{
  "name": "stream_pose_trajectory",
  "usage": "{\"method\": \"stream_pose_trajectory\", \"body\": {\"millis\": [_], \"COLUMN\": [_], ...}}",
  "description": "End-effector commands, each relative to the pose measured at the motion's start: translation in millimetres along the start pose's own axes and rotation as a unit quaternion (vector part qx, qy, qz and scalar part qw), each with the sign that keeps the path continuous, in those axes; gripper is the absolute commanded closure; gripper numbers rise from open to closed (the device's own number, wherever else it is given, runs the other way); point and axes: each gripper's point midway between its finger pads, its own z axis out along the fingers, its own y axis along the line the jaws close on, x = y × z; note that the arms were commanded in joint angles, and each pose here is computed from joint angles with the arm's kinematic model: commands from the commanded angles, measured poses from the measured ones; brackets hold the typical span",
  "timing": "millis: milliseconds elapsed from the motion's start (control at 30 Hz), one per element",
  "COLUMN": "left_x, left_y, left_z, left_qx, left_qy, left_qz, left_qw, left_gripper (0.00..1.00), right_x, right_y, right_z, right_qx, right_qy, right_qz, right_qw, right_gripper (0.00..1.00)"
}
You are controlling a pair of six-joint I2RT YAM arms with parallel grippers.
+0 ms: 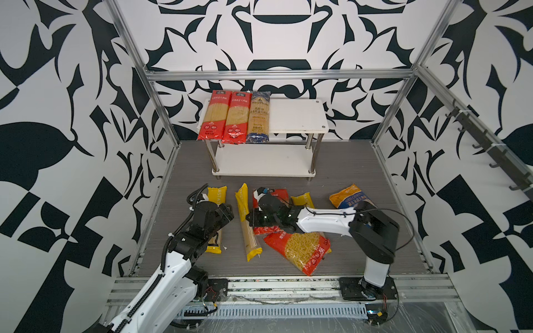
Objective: Arrange pasta packages on shelves
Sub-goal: Pick up the pasta bag from the middle-left of the table, then place the pasta bag in the pasta bag, then pick up the pasta bag.
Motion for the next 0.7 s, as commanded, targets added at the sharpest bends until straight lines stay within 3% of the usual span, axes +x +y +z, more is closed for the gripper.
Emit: {"method": "stream_pose_trajectory", "body": {"millis": [0, 133, 300, 500, 667], "left_x": [7.5, 24.7, 60.2, 116.5, 143.6], "left_y": [-12.5, -28.9, -61.0, -82.6, -75.5], "left_z": [3.3, 18.7, 41.2, 64.3, 82.3], "left_qx": [0.024, 0.055, 0.095, 0.129, 0.132], "left_qy": [0.029, 0.051, 0.095, 0.173, 0.214], "left_qz": [0.0, 0.006, 0.036, 0.062, 0.032], "left_qw": [0.999, 0.997, 0.99, 0.974, 0.967], "left_gripper": [0.29, 0.29, 0.28, 0.32, 0.42], "right_x": [-28.1, -26.8, -25.1, -24.3, -24.4], "right_y": [27.6, -13.3, -61.5, -82.3, -85.8], "right_z": [-50.9, -78.4, -81.8, -79.2, -78.0], "right_qx": [-0.061, -0.022, -0.003, -0.04, -0.064], "right_qy": [-0.052, -0.07, -0.077, -0.056, -0.03], "right_qz": [-0.029, -0.012, 0.039, 0.07, 0.062], "right_qw": [0.996, 0.997, 0.996, 0.995, 0.996], "right_gripper": [1.0, 1.0, 1.0, 0.81, 0.63]}}
